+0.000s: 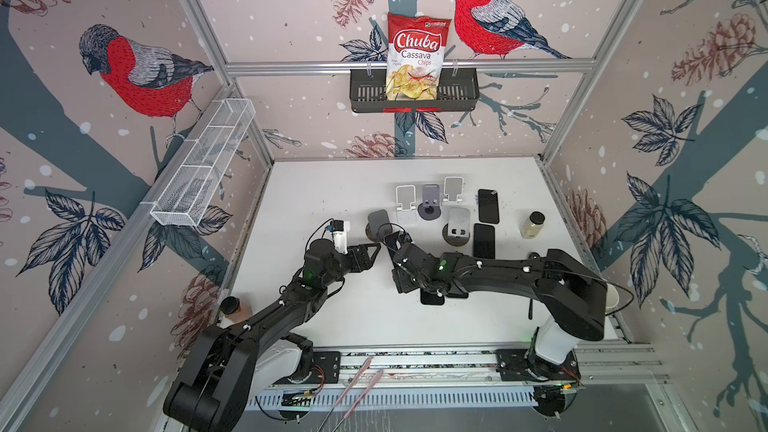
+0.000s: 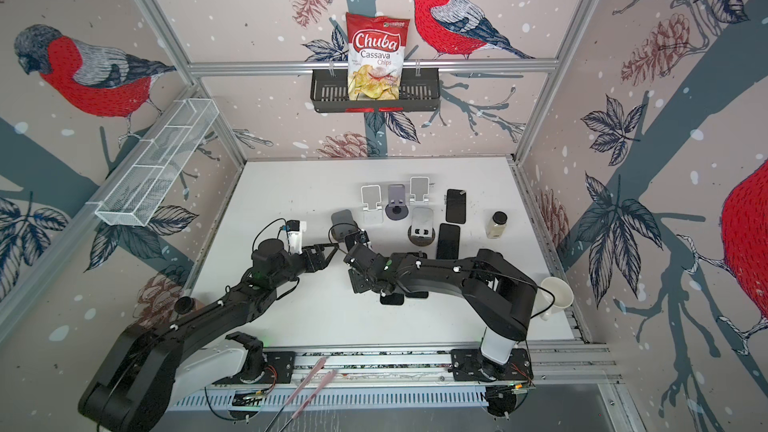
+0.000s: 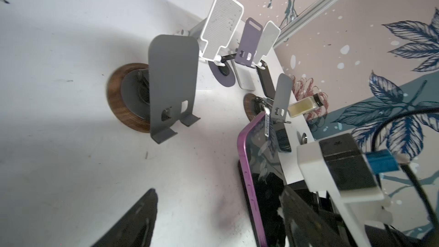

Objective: Remove the phone from the phone stand
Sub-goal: Place the phone at the center of the table.

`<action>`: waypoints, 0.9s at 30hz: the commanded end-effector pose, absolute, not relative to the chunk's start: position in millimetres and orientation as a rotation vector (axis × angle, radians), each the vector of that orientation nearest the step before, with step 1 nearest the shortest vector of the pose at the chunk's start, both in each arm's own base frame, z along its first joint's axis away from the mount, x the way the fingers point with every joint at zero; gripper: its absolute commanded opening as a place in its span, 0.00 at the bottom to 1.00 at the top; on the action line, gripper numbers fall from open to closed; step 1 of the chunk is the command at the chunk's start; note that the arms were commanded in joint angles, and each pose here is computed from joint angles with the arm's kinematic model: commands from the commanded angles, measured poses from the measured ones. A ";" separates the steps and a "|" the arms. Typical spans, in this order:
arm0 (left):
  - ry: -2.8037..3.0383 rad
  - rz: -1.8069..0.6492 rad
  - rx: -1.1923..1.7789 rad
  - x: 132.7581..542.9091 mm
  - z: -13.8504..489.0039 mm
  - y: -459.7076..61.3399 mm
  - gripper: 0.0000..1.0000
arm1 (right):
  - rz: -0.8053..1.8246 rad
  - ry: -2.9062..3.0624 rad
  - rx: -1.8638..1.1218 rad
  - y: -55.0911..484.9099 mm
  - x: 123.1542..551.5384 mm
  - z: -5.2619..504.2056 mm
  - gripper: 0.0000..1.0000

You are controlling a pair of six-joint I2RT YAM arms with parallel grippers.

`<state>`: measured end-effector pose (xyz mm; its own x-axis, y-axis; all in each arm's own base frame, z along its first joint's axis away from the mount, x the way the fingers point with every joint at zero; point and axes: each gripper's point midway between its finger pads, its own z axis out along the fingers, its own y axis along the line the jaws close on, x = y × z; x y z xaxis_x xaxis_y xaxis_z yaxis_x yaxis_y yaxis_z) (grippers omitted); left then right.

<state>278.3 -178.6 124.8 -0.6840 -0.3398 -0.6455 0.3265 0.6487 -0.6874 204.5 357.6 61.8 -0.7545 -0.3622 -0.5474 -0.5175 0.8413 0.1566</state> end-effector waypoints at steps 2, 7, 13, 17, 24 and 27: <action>1.959 -1.190 0.023 273.3 153.6 -189.9 0.77 | 0.462 2.410 -0.646 367.9 209.1 83.6 0.56; 1.896 -1.258 0.045 269.4 172.0 -197.0 0.70 | 0.474 2.378 -0.659 372.8 208.3 94.9 0.56; 1.843 -1.316 0.061 269.1 186.3 -202.7 0.55 | 0.490 2.346 -0.678 380.7 207.7 106.4 0.56; 1.828 -1.349 0.071 269.5 189.2 -206.2 0.44 | 0.510 2.319 -0.692 386.6 206.3 114.5 0.56; 1.763 -1.406 0.114 266.3 203.6 -211.3 0.34 | 0.521 2.293 -0.729 396.3 204.2 121.1 0.56; 1.751 -1.407 0.121 266.2 205.9 -211.3 0.27 | 0.519 2.291 -0.740 399.4 203.9 121.7 0.56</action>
